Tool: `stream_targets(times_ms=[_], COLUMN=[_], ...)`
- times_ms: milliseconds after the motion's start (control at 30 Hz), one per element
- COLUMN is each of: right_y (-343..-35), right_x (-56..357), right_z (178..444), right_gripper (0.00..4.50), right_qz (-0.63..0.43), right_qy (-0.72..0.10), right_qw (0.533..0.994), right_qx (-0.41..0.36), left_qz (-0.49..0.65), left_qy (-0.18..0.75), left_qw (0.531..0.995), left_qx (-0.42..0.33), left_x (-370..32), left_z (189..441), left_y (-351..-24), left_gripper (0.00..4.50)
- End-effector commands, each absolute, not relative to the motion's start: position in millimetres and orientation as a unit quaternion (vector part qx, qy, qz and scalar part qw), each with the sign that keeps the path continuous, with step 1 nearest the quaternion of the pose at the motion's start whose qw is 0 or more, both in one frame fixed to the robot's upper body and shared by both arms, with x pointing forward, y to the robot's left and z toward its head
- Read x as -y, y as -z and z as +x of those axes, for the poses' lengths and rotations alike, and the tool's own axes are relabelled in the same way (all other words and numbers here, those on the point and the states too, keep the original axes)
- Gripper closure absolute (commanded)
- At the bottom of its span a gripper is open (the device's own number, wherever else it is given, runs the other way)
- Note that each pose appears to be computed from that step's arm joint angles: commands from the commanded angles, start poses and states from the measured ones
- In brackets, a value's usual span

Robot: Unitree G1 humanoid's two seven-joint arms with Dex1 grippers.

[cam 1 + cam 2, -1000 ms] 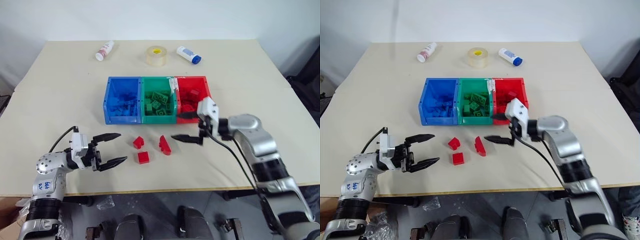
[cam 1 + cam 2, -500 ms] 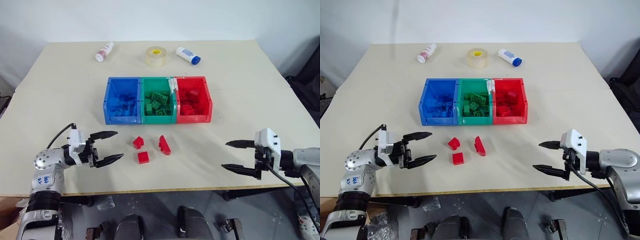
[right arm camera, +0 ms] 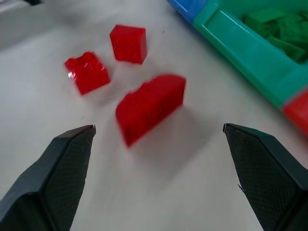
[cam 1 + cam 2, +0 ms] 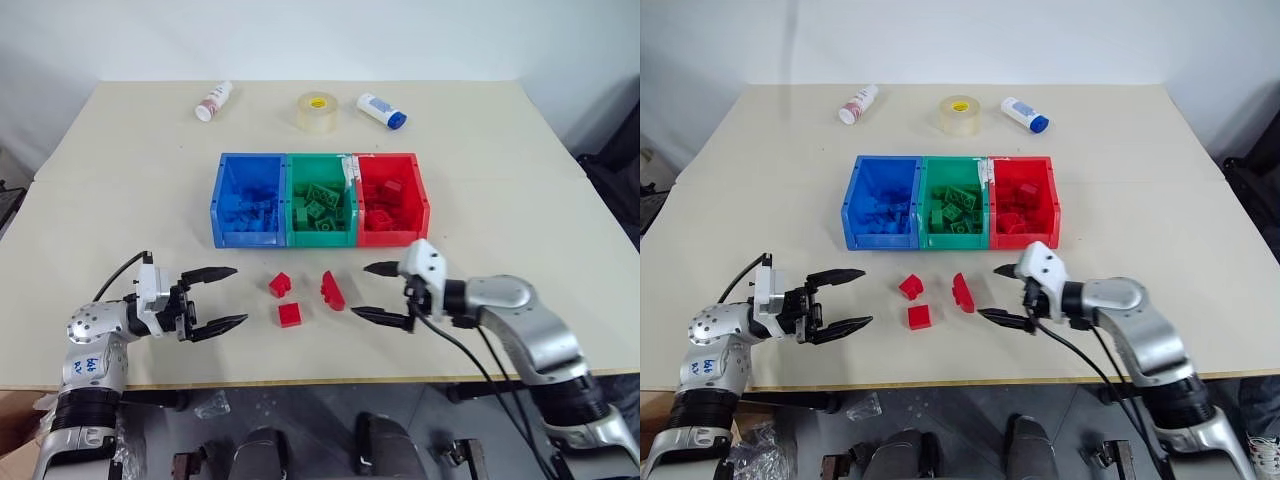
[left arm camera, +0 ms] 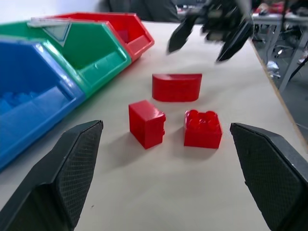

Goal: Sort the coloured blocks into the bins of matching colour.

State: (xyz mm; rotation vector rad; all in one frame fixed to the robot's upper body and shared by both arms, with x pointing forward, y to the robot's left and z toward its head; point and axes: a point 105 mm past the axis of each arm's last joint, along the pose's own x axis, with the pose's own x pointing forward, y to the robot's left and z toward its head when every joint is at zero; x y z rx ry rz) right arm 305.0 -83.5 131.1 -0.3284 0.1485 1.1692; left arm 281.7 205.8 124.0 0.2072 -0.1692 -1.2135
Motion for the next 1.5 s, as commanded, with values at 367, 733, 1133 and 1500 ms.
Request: stream_targets(times_ms=[367,733,1133,1500], right_y=[-115.4,-139.8,-214.4,-226.2], right_x=[46.0,51.1,112.2,140.5], right_z=[317.5,310.6,354.9,408.1], right_gripper=[1.35,3.74,3.74,1.07], right_qz=[-0.148,-0.139,-0.166,-0.205], right_qy=[-0.541,-0.54,-0.419,-0.356], right_qw=[0.825,0.83,0.89,0.91], right_qx=[-0.06,-0.021,0.06,0.057], left_qz=[0.098,0.094,0.094,0.099], left_qy=[0.559,0.564,0.569,0.574], left_qw=[0.818,0.814,0.811,0.806], left_qx=[0.1,0.102,0.102,0.11], left_x=[-203.7,-200.2,-199.8,-197.0], left_z=[266.0,268.1,275.6,284.9], left_y=[-130.3,-129.2,-129.7,-133.6], left_gripper=[0.0,0.0,0.0,0.0])
